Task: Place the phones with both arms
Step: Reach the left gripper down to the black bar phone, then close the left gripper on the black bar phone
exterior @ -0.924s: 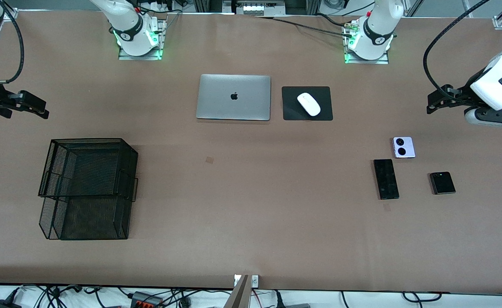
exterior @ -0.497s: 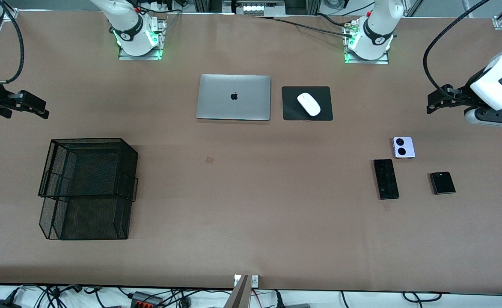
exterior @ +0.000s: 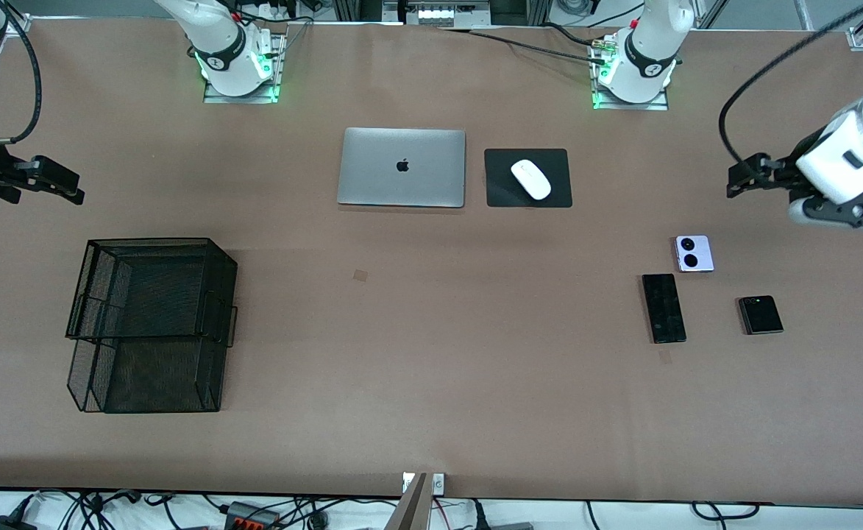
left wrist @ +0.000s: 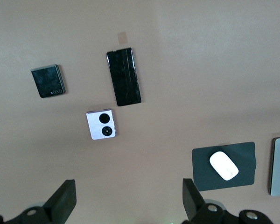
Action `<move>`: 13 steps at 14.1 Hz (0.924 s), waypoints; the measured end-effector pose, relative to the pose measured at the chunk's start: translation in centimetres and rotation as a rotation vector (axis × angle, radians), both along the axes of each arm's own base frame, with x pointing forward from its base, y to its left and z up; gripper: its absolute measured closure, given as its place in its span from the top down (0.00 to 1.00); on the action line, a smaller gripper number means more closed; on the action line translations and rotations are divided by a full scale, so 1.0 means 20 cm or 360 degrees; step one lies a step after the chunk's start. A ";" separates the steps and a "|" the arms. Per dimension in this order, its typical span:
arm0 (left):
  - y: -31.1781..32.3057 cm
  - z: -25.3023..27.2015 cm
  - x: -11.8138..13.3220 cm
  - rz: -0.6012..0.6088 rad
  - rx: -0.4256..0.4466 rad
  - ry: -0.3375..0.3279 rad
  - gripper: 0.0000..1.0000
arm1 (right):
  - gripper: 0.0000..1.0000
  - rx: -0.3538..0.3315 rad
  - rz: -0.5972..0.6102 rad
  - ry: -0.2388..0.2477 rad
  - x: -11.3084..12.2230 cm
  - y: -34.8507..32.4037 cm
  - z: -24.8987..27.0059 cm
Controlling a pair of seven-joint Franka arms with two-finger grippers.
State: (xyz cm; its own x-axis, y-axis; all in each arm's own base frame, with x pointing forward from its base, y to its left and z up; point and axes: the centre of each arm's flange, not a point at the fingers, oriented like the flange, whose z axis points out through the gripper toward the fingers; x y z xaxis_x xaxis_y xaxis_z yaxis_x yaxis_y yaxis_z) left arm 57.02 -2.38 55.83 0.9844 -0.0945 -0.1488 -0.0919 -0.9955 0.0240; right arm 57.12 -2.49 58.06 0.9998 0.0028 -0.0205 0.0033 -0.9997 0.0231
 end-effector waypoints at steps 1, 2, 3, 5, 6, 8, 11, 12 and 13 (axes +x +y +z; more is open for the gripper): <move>0.00 -0.05 0.03 0.0001 -0.0001 0.0034 1.00 | 1.00 0.0000 0.0000 0.0000 0.00 0.00 0.00; 0.01 -0.12 0.05 0.0003 -0.0002 0.0067 1.00 | 1.00 0.0000 0.0000 0.0000 0.00 0.00 0.00; 0.02 -0.19 0.09 0.0007 -0.0005 0.0096 1.00 | 1.00 0.0000 0.0000 0.0000 0.00 0.00 0.00; 0.03 -0.39 0.20 0.0036 -0.0010 0.0079 1.00 | 1.00 0.0000 0.0000 0.0001 0.00 0.00 0.00; 0.03 -0.50 0.26 0.0080 -0.0008 0.0064 1.00 | 1.00 0.0000 0.0000 0.0002 0.00 0.00 0.00; 0.04 -0.74 0.36 0.0146 -0.0009 0.0037 1.00 | 1.00 0.0000 0.0001 0.0004 0.00 0.00 -0.01; 0.07 -1.11 0.47 0.0187 -0.0020 -0.0033 1.00 | 1.00 0.0000 0.0001 0.0006 0.00 0.00 -0.01; 0.08 -1.21 0.48 0.0189 -0.0014 -0.0059 1.00 | 1.00 0.0000 0.0000 0.0007 0.00 0.00 -0.01; 0.10 -1.31 0.49 0.0179 0.0007 -0.0090 1.00 | 1.00 0.0000 0.0001 0.0007 0.00 0.00 -0.01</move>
